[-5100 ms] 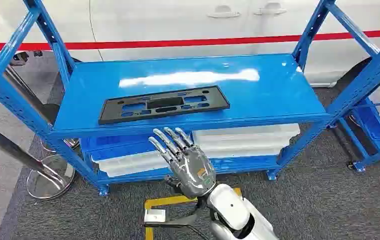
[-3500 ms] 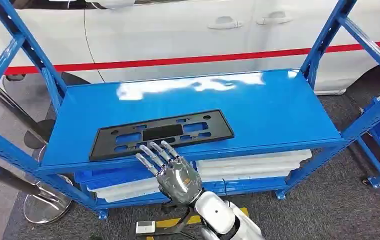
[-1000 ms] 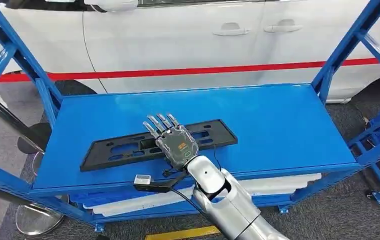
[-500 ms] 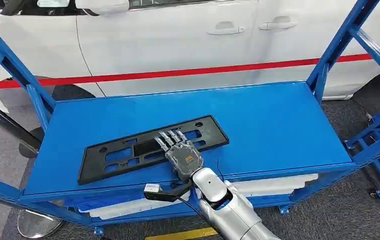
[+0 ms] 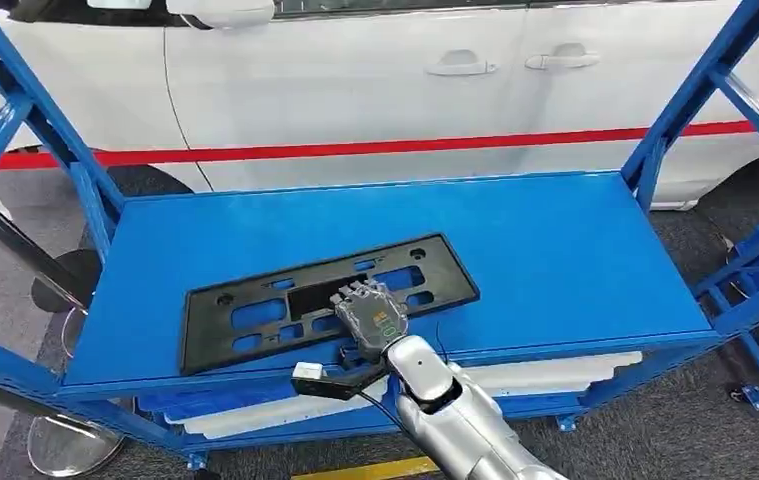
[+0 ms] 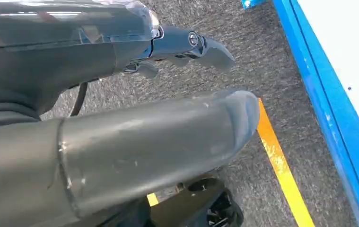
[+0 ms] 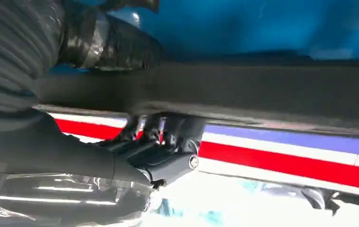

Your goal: Take the parts from the cabinet and place them on the table.

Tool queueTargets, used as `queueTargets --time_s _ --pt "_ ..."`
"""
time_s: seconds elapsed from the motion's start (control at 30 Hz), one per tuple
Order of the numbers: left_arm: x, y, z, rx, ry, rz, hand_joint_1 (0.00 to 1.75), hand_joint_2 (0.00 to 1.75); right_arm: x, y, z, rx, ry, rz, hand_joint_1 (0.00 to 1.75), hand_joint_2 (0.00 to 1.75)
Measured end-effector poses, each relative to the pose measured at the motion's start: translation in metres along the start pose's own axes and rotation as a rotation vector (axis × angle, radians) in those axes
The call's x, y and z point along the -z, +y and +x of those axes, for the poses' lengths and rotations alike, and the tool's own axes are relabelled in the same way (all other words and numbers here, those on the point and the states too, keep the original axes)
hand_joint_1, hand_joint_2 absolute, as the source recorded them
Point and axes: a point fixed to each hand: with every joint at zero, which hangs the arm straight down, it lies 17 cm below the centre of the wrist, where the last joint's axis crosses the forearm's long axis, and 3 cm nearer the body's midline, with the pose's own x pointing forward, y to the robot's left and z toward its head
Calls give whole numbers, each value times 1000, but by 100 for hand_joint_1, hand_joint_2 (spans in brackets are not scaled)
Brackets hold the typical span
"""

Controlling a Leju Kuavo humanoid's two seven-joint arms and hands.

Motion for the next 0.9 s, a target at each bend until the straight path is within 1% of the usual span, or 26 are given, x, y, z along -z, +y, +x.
queueTargets --time_s 0.27,0.37,0.5,0.6,0.7,0.77,0.8,0.83,0.87,0.9 --pt "0 0 1 -4 -5 1 0 0 8 -4 10 29 -12 8 175 175" --pt "0 2 0 -8 -3 8 0 0 8 -1 11 75 -8 19 175 175" --pt "-1 3 -3 -17 2 12 0 0 6 -7 17 185 -22 8 175 175" --pt "-1 4 -3 -32 1 20 0 0 9 -34 26 323 -46 -40 175 175" --pt "-1 5 -5 -38 5 24 0 0 9 -55 35 388 -71 -83 175 175" --pt "-1 6 -4 -51 3 31 0 0 4 -73 44 526 -115 -130 175 175" --pt "-2 7 -5 -64 4 37 0 0 3 -99 52 629 -153 -179 175 175" --pt "-2 8 -6 -74 6 42 0 0 -1 -122 59 764 -187 -221 175 175" --pt "-3 9 -9 -88 9 49 0 0 -6 -153 62 914 -219 -272 175 175" --pt "-4 10 -10 -96 11 51 0 0 -12 -179 64 1003 -248 -313 175 175"
